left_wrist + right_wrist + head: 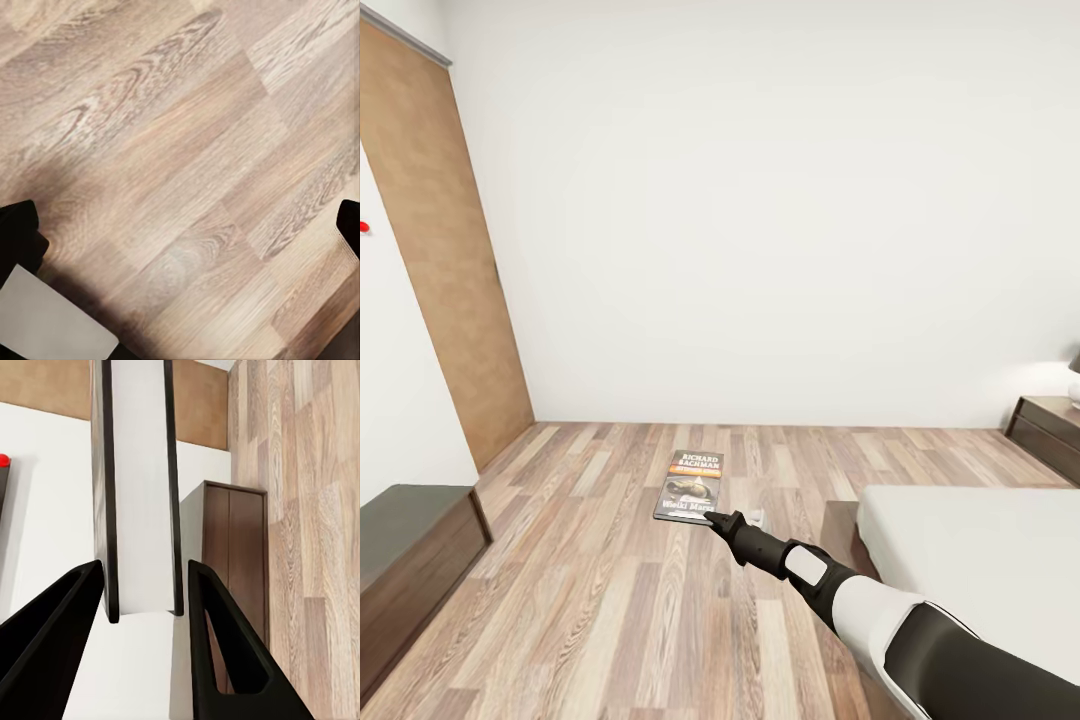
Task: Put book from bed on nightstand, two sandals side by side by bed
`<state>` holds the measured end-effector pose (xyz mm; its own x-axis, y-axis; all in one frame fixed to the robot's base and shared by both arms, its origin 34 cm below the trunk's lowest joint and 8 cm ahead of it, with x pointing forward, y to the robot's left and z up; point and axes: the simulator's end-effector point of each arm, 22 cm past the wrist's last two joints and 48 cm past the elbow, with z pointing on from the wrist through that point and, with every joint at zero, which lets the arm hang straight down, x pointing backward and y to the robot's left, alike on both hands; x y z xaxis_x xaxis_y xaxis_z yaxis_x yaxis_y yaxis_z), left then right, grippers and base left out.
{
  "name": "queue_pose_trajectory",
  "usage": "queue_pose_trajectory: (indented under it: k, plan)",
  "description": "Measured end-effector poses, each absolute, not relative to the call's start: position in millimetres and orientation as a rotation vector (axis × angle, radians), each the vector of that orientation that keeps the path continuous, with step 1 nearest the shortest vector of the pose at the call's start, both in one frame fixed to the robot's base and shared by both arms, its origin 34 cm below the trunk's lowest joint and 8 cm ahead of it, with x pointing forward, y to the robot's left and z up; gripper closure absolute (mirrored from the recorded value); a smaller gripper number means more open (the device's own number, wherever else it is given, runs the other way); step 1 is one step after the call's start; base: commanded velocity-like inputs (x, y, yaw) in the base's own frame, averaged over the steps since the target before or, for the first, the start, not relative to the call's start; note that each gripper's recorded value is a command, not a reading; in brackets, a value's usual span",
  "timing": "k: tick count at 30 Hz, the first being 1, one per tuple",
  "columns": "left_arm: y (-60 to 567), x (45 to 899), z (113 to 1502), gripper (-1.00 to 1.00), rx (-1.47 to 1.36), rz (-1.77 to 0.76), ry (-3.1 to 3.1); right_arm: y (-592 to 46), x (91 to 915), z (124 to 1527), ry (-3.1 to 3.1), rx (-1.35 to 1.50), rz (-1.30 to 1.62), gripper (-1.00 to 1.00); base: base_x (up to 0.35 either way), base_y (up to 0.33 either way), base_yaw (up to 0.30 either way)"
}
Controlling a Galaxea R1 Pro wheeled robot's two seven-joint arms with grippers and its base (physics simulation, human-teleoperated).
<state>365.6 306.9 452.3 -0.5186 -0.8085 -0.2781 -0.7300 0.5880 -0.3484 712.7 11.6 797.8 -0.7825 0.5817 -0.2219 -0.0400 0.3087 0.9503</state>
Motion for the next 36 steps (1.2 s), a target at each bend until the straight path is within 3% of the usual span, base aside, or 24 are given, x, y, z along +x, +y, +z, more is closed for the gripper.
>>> queue_pose_trajectory:
  k: [36]
  plan:
    - [308.6, 365.6, 452.4, -1.0, -1.235, -0.259, 2.41, 11.9, 712.8, 797.4, 2.044, 0.48, 1.502, 1.0, 0.252, 0.0, 0.0]
